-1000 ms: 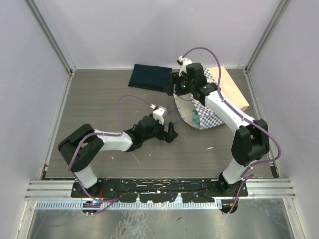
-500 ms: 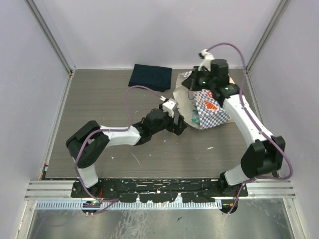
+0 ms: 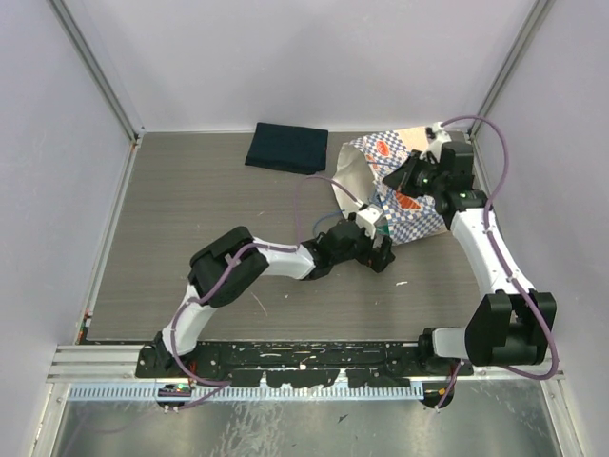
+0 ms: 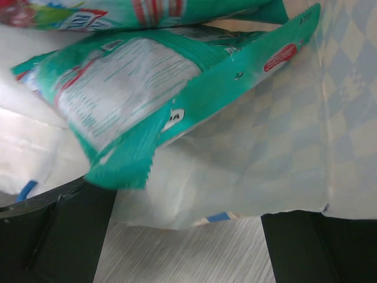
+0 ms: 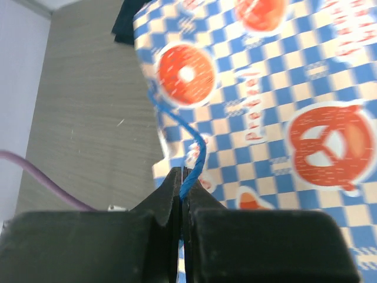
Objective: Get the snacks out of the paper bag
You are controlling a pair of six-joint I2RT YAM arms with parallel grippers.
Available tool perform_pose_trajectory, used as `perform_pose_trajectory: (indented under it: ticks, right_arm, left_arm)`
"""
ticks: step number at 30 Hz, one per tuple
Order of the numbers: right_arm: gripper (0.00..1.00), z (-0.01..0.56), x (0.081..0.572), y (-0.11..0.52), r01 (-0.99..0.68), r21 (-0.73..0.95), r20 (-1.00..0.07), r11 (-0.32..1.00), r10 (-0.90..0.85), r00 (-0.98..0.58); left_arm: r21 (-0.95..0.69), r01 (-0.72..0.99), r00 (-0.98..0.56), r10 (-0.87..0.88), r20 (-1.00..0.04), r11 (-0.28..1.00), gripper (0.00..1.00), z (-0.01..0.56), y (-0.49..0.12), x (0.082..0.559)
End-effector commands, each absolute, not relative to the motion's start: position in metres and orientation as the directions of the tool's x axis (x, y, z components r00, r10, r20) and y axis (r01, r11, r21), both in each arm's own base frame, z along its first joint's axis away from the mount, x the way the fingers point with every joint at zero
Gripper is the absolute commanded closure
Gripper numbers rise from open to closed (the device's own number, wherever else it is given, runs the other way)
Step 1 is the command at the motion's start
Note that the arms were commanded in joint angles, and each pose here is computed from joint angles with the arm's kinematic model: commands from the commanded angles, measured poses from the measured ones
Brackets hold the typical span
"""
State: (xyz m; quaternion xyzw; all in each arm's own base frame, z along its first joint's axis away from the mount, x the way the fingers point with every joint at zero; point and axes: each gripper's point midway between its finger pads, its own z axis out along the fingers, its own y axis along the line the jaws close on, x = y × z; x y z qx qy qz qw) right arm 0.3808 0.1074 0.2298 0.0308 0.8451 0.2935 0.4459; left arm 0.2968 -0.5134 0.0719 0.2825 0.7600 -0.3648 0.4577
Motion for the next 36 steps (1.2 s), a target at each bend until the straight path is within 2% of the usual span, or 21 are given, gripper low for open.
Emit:
perform_pose_trajectory:
  ticks: [1,6,11,14,23,27,31,36]
  right_arm:
    - [1.0,0.283,0.402,0.067,-0.206,0.533,-0.793,0.821,0.4,-0.46]
    - [1.0,0.304,0.42,0.036,-0.177,0.556,-0.792,0.812,0.453,-0.41]
    - [0.99,0.306,0.431,0.023,-0.149,0.555,-0.792,0.818,0.466,-0.393]
    - [0.99,0.301,0.431,0.022,-0.143,0.56,-0.786,0.816,0.469,-0.402]
    - [0.99,0.274,0.409,0.031,-0.128,0.615,-0.742,0.778,0.517,-0.427]
    - [1.0,0.262,0.406,0.037,-0.134,0.644,-0.719,0.753,0.536,-0.442]
    - [0.99,0.253,0.404,0.034,-0.107,0.641,-0.715,0.76,0.541,-0.443]
    - [0.99,0.235,0.398,0.029,-0.052,0.635,-0.705,0.771,0.55,-0.448]
  left_arm:
    - [-0.376,0.784,-0.417,-0.03,-0.908,0.495,0.02,0.104,-0.558,0.288]
    - [-0.421,0.779,-0.434,-0.084,-0.897,0.466,0.02,0.109,-0.593,0.283]
    - [-0.47,0.729,-0.431,-0.198,-0.88,0.498,0.02,0.105,-0.614,0.305]
    - [-0.453,0.74,-0.417,-0.189,-0.889,0.498,0.02,0.096,-0.618,0.307]
    - [-0.407,0.812,-0.388,-0.135,-0.912,0.418,0.02,0.125,-0.545,0.263]
    - [-0.407,0.824,-0.404,-0.095,-0.91,0.395,0.02,0.129,-0.514,0.259]
    - [-0.412,0.768,-0.417,-0.106,-0.903,0.49,0.0,0.126,-0.493,0.288]
    - [-0.295,0.728,-0.327,-0.064,-0.943,0.62,0.04,0.127,-0.494,0.325]
